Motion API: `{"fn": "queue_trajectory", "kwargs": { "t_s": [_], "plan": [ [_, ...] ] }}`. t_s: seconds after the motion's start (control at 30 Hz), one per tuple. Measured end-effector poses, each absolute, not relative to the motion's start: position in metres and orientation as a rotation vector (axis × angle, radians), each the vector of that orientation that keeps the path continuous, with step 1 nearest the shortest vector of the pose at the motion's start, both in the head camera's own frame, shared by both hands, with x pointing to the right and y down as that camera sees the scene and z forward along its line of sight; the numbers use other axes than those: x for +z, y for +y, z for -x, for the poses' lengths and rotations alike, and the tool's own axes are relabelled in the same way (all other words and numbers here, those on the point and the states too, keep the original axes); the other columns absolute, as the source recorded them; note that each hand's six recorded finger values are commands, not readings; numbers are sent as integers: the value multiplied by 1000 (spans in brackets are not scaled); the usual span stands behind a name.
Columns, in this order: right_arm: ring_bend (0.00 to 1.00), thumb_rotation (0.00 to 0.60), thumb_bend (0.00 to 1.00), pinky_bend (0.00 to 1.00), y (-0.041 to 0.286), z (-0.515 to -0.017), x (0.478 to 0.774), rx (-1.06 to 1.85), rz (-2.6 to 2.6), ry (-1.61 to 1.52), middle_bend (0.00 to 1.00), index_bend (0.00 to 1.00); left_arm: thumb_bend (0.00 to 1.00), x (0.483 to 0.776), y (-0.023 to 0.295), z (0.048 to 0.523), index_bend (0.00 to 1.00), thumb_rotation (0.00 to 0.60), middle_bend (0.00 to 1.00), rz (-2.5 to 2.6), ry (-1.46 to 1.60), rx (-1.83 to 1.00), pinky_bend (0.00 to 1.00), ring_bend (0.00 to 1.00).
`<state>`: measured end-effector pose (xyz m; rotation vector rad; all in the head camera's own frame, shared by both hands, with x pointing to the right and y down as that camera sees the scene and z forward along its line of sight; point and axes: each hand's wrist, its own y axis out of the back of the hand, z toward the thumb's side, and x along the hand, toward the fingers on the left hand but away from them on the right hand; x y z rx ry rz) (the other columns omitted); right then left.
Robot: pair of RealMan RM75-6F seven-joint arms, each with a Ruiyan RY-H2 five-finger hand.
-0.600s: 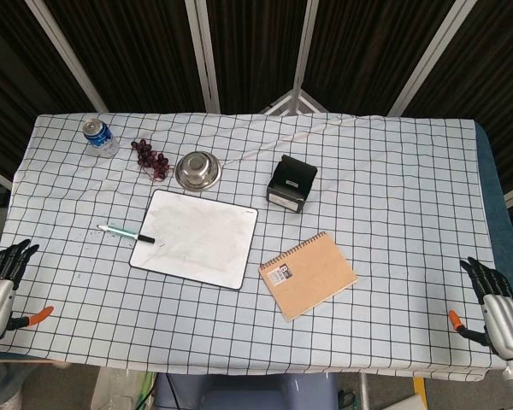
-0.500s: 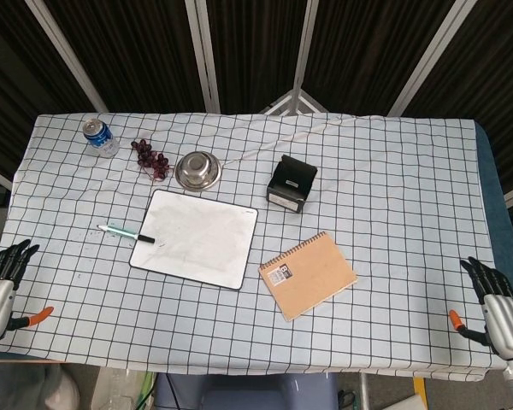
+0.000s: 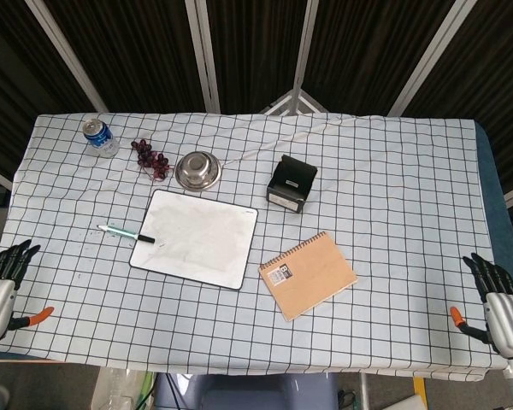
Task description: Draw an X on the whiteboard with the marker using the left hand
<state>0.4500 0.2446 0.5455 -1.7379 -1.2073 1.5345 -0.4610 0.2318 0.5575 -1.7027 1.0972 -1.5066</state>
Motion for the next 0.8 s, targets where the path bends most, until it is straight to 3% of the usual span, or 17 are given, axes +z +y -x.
{"fn": "queue_trajectory", "kwargs": {
  "t_s": [0.2, 0.37, 0.57, 0.8],
  "plan": [
    [0, 600, 352, 0, 244, -451, 542, 1504, 1728, -1236, 0, 0, 149, 562, 230, 459, 87, 600, 0, 1699, 1049, -1527, 0, 0],
    [0, 600, 352, 0, 245, -454, 543, 1514, 1737, -1256, 0, 0, 239, 571, 218, 457, 245, 600, 9, 1705, 1016, -1551, 0, 0],
    [0, 600, 352, 0, 243, -452, 544, 1510, 1739, -1256, 0, 0, 327, 592, 177, 450, 338, 600, 76, 1667, 927, -1557, 0, 0],
    [0, 600, 352, 0, 242, -454, 544, 1515, 1736, -1265, 0, 0, 347, 629, 134, 439, 387, 600, 93, 1621, 799, -1580, 0, 0]
  ]
}}
